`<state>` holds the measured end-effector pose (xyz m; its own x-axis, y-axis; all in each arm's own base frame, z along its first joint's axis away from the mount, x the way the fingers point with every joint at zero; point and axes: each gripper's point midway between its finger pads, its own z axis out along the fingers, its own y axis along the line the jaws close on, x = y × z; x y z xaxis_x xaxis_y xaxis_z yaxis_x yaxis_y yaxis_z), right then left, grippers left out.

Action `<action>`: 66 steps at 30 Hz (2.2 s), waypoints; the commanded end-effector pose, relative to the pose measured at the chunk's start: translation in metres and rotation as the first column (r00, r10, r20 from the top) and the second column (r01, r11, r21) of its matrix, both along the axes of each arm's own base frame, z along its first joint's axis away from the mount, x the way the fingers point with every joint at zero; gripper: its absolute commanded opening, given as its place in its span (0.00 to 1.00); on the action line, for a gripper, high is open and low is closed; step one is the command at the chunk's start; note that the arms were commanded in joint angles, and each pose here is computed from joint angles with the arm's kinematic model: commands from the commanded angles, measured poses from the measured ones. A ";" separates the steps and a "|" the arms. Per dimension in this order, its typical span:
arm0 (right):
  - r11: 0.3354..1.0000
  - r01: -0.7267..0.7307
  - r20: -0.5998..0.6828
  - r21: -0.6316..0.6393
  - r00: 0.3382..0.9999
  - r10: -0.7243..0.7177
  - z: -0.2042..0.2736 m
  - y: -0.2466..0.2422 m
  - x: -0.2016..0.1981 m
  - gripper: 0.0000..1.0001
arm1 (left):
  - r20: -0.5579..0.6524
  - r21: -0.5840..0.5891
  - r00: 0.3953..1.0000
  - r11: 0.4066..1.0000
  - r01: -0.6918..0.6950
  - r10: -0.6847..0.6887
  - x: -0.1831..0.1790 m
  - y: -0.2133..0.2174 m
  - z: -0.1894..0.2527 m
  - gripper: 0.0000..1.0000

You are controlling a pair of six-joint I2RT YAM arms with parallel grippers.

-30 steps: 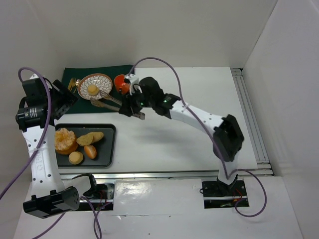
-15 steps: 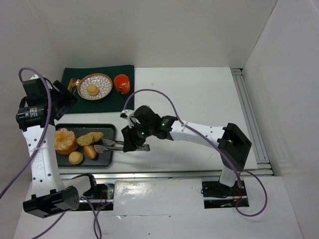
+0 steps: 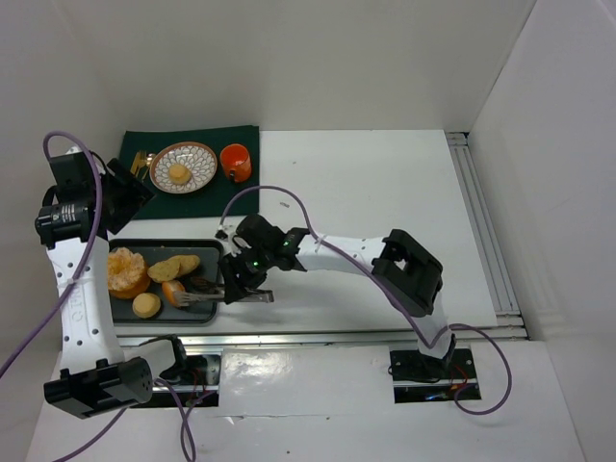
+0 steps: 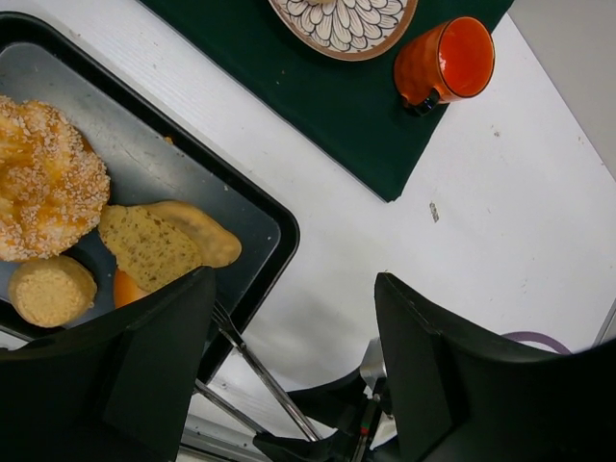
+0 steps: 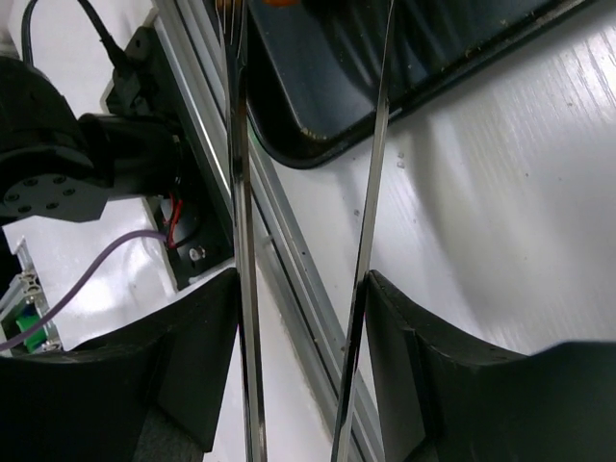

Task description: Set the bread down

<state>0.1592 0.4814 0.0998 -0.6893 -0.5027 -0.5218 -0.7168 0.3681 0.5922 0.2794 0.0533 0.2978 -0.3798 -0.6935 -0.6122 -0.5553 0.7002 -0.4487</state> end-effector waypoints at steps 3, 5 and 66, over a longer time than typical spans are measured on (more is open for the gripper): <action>0.993 -0.025 0.028 0.119 0.999 0.022 0.032 0.030 0.007 0.60 | 0.008 0.010 0.999 0.999 0.039 -0.039 0.006 0.000 -0.002 0.80; 0.993 -0.032 0.018 0.115 0.999 0.030 0.027 0.033 0.007 0.58 | 0.000 0.007 0.999 0.999 0.039 -0.039 0.007 0.000 -0.004 0.80; 0.802 0.435 0.353 0.410 0.735 -0.579 0.134 0.038 0.302 0.55 | 0.028 -0.019 0.997 0.998 0.066 -0.065 0.012 -0.007 0.008 0.78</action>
<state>0.4629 0.5191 0.1162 -0.5904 -0.0660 -0.8044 -0.6043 0.6968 0.3864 0.2916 0.0471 0.2926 -0.4334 -0.6896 -0.5802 -0.5243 0.7165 -0.4601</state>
